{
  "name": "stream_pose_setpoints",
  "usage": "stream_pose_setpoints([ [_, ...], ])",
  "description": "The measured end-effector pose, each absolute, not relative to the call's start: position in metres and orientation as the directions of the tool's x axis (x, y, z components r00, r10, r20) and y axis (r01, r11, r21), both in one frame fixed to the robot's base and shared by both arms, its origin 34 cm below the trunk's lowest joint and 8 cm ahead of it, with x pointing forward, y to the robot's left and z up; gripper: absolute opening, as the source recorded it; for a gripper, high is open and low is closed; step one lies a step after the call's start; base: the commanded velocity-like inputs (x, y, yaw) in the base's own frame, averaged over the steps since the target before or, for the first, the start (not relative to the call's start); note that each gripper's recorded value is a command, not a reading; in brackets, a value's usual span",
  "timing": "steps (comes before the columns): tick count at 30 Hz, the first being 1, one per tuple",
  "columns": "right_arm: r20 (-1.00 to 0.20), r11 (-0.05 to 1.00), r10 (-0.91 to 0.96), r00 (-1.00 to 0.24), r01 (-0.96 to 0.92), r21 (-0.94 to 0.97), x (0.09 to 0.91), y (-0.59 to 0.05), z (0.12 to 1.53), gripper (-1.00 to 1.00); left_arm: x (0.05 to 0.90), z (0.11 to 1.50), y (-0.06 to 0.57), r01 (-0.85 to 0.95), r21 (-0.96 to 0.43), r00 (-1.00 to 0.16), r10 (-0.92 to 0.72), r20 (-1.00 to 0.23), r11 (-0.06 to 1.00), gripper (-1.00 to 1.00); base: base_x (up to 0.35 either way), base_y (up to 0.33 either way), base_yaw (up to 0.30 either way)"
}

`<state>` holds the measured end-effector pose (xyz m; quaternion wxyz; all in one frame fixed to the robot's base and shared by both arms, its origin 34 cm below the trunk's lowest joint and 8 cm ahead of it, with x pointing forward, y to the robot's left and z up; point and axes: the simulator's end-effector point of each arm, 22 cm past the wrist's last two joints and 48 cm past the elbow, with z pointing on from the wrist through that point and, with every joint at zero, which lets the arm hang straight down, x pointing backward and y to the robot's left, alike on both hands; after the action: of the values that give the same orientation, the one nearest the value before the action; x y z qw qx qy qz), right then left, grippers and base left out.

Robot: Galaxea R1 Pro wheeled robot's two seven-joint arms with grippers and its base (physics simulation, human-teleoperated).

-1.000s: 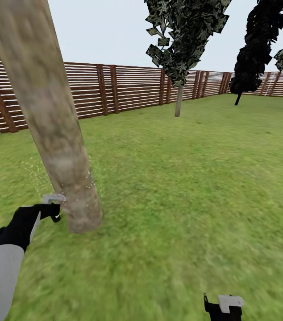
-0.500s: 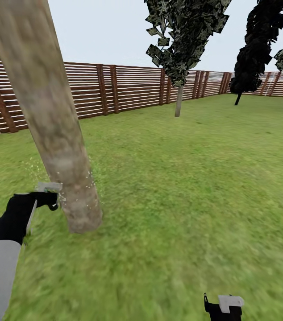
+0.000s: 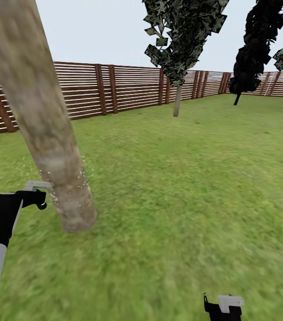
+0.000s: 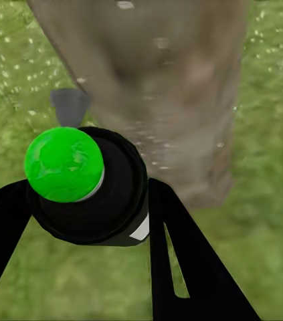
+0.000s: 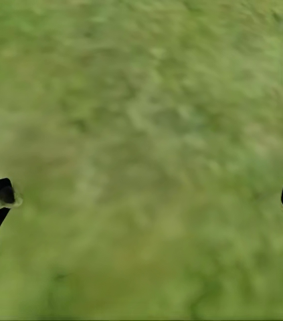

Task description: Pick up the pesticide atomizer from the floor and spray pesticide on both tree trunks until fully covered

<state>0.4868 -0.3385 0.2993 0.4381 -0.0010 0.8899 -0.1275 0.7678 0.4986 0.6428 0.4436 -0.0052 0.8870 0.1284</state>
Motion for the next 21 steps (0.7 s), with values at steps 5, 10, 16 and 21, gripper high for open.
stream_pose_setpoints([
  [5,-0.779,0.968,-0.113,-0.616,0.11,-0.228,0.4868,-0.3385,0.2993,1.0,0.7676,0.6427,0.4991,-0.124,0.223,-0.607,0.104,-0.788,0.967,-1.0,0.0,-0.27,0.0],
  [10,-0.779,0.968,-0.113,-0.616,0.11,-0.228,0.4868,-0.3385,0.2993,1.0,0.7673,0.6414,0.4988,-0.124,0.224,-0.609,0.104,-0.786,0.967,-1.0,0.0,-0.271,0.0],
  [16,-0.78,0.967,-0.112,-0.616,0.112,-0.227,0.4867,-0.3379,0.2993,1.0,0.7659,0.6375,0.5001,-0.126,0.223,-0.617,0.099,-0.78,0.967,-1.0,0.039,-0.271,0.044],
  [21,-0.78,0.968,-0.111,-0.616,0.112,-0.226,0.4867,-0.337,0.2992,1.0,0.7662,0.6367,0.4985,-0.123,0.223,-0.618,0.101,-0.779,0.967,-1.0,0.017,-0.271,0.229],
])
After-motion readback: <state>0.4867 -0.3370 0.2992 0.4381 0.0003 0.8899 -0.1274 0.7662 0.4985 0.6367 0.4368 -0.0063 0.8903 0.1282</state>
